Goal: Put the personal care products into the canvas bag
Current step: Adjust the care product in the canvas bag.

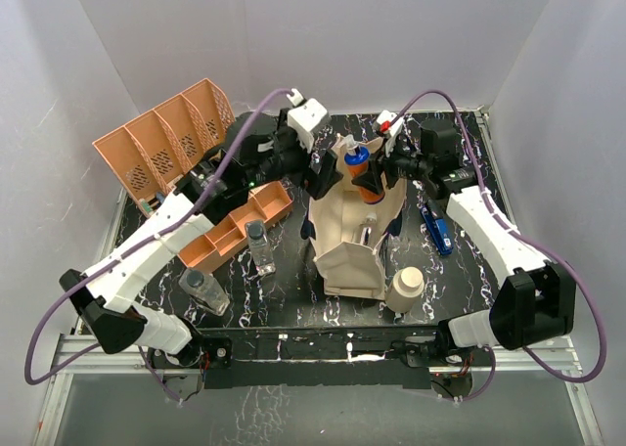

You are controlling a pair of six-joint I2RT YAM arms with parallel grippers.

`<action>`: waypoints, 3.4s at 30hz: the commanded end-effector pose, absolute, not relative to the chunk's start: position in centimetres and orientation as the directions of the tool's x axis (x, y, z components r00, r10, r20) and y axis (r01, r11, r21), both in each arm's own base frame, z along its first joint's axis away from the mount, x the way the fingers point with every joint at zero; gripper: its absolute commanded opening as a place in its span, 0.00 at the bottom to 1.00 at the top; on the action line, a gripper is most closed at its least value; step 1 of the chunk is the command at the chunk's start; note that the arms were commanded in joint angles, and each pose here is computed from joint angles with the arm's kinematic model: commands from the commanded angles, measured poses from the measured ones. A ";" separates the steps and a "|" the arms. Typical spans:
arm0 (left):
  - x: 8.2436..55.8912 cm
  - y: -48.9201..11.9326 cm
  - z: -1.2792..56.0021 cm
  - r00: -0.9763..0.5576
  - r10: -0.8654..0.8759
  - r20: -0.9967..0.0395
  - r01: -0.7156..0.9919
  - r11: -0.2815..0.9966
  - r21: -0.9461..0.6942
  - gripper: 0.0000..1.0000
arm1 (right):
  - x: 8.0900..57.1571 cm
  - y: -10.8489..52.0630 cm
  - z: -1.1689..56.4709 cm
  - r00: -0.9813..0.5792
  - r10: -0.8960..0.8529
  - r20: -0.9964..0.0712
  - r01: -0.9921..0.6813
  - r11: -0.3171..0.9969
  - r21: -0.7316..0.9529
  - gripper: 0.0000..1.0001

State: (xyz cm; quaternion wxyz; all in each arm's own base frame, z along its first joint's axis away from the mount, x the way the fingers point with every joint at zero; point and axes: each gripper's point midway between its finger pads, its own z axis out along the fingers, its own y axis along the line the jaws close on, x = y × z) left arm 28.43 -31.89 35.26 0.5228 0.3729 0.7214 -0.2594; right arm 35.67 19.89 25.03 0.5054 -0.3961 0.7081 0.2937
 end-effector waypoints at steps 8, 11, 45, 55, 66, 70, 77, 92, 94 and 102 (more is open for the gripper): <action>32.3 -34.1 39.6 -0.410 0.008 -0.912 0.748 0.575 -0.331 0.87 | 34.1 20.5 30.3 0.037 -0.207 -0.978 -0.876 0.464 -0.132 0.08; 32.8 -34.7 39.0 -0.454 -0.001 -0.891 0.737 0.561 -0.376 0.86 | 33.8 20.6 30.7 0.053 -0.207 -0.977 -0.879 0.455 -0.144 0.08; 33.7 -37.3 35.9 -0.536 0.012 -0.844 0.734 0.501 -0.459 0.17 | 32.6 20.8 29.9 0.076 -0.228 -0.971 -0.887 0.430 -0.170 0.09; 35.4 -37.8 36.4 -0.413 0.022 -0.910 0.793 0.500 -0.348 0.00 | 33.1 19.7 26.6 -0.018 -0.293 -0.956 -0.864 0.486 -0.133 0.71; 39.7 -40.0 34.0 -0.358 0.026 -0.933 0.796 0.531 -0.290 0.00 | 33.7 19.1 25.4 -0.091 -0.333 -0.938 -0.850 0.516 -0.101 0.88; 41.1 -40.9 32.7 -0.346 0.039 -0.937 0.797 0.539 -0.271 0.00 | 33.6 18.3 26.3 -0.106 -0.339 -0.935 -0.826 0.553 -0.107 0.89; 42.8 -42.4 31.6 -0.280 0.049 -0.959 0.822 0.528 -0.213 0.00 | 33.1 16.7 28.8 -0.135 -0.326 -0.936 -0.779 0.619 -0.103 0.91; 40.0 -43.8 25.9 -0.181 0.149 -0.972 0.897 0.431 -0.100 0.00 | 31.9 14.9 29.5 -0.159 -0.333 -0.929 -0.739 0.664 -0.111 0.91; 39.8 -43.7 25.0 -0.194 0.153 -0.969 0.895 0.431 -0.111 0.00 | 31.9 14.9 29.4 -0.163 -0.332 -0.929 -0.739 0.665 -0.108 0.91; 39.3 -43.6 23.9 -0.233 0.164 -0.959 0.886 0.443 -0.139 0.00 | 31.7 14.7 29.4 -0.161 -0.339 -0.927 -0.735 0.668 -0.117 0.91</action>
